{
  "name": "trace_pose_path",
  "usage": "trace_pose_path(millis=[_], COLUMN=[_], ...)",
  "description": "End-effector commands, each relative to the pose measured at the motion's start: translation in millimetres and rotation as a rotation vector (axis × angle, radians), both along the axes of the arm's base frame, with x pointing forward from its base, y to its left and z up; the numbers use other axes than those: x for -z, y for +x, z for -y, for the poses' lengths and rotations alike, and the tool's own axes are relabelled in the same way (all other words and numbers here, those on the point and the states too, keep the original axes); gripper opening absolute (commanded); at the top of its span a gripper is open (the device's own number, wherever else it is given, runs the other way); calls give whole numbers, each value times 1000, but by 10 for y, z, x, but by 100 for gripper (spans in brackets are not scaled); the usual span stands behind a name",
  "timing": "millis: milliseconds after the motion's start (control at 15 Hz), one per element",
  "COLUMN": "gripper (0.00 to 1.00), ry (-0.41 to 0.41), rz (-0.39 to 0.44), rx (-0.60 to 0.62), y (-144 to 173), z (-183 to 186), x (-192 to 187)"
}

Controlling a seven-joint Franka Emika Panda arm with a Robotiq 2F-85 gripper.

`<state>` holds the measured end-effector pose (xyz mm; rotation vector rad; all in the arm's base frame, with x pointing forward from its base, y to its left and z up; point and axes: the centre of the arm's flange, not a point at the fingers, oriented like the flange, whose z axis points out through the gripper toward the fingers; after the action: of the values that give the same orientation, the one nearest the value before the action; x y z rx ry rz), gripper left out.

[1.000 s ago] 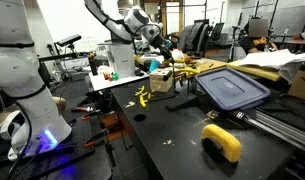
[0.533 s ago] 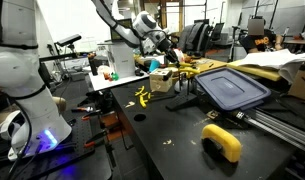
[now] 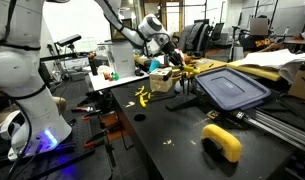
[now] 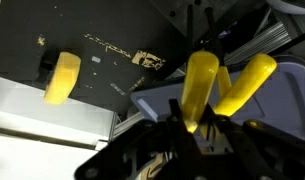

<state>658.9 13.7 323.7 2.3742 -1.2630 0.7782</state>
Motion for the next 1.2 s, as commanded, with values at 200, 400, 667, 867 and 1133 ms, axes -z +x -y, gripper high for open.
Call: trace_pose_path(millis=[200, 400, 667, 867, 1133], gripper=[6, 6, 6, 6, 6], ry=[-32, -52, -57, -59, -54], rz=[-12, -7, 10, 9, -7], rx=[69, 67, 75, 77, 74], y=[193, 227, 264, 280, 281], z=[-108, -150, -173, -178, -179], x=[31, 48, 44, 49, 118])
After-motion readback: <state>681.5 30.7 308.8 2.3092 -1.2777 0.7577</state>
